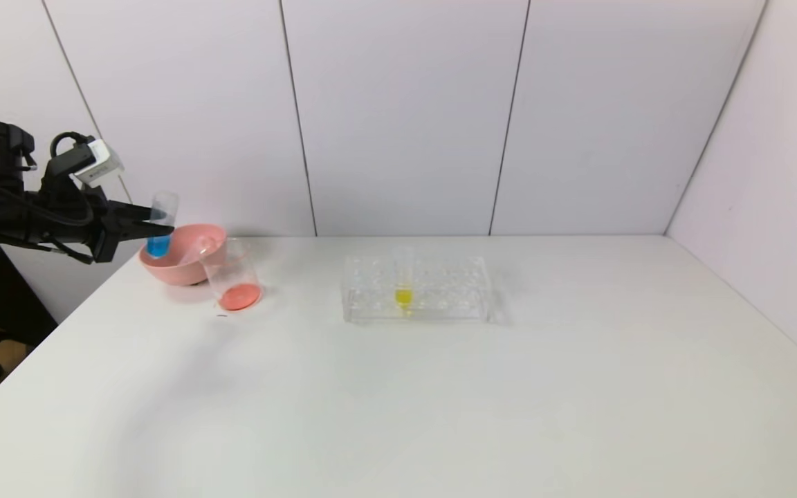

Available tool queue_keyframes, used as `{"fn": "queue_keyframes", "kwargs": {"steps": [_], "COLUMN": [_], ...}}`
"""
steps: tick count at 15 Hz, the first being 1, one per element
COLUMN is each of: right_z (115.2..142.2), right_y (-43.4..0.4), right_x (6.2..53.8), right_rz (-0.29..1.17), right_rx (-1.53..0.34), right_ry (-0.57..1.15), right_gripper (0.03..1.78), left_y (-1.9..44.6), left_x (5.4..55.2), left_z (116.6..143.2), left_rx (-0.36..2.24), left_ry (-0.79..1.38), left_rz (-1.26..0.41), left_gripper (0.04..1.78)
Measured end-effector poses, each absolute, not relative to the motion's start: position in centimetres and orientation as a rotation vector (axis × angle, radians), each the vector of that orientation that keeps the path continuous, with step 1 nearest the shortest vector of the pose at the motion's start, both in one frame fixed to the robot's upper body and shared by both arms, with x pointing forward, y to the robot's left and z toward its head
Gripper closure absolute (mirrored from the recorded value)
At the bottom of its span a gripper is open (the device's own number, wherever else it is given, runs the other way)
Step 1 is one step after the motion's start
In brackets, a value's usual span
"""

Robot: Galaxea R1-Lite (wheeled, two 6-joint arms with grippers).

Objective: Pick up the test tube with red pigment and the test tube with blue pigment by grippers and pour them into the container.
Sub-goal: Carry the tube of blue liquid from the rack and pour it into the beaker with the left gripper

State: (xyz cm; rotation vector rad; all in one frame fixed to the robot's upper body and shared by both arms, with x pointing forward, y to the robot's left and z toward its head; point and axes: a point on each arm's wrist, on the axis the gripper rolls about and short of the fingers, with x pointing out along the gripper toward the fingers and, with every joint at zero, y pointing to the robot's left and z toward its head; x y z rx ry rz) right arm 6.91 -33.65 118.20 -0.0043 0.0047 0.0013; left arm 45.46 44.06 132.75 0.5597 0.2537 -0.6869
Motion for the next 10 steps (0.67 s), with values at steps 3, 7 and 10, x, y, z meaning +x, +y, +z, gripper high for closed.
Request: {"fn": "queue_keyframes", "kwargs": {"steps": [3, 7, 10], "right_z": [118.2, 118.2, 118.2], "right_y": [-33.7, -33.7, -33.7], "right_x": [6.9, 6.9, 6.9], "right_rz": [0.001, 0.001, 0.001], "right_rx": [-0.004, -0.004, -0.004], "right_ry": [0.005, 0.005, 0.005], "right_gripper": [0.04, 0.04, 0.04], "left_y": [44.3, 44.5, 44.6], "left_x": [45.4, 45.9, 46.1], "left_z": [132.9, 133.5, 133.7], "left_rx": [0.583, 0.646, 0.693], "left_ry": [0.285, 0.276, 0.284], "left_rz": [-0.699, -0.721, -0.755], "left_gripper": [1.44, 1.44, 1.44]}}
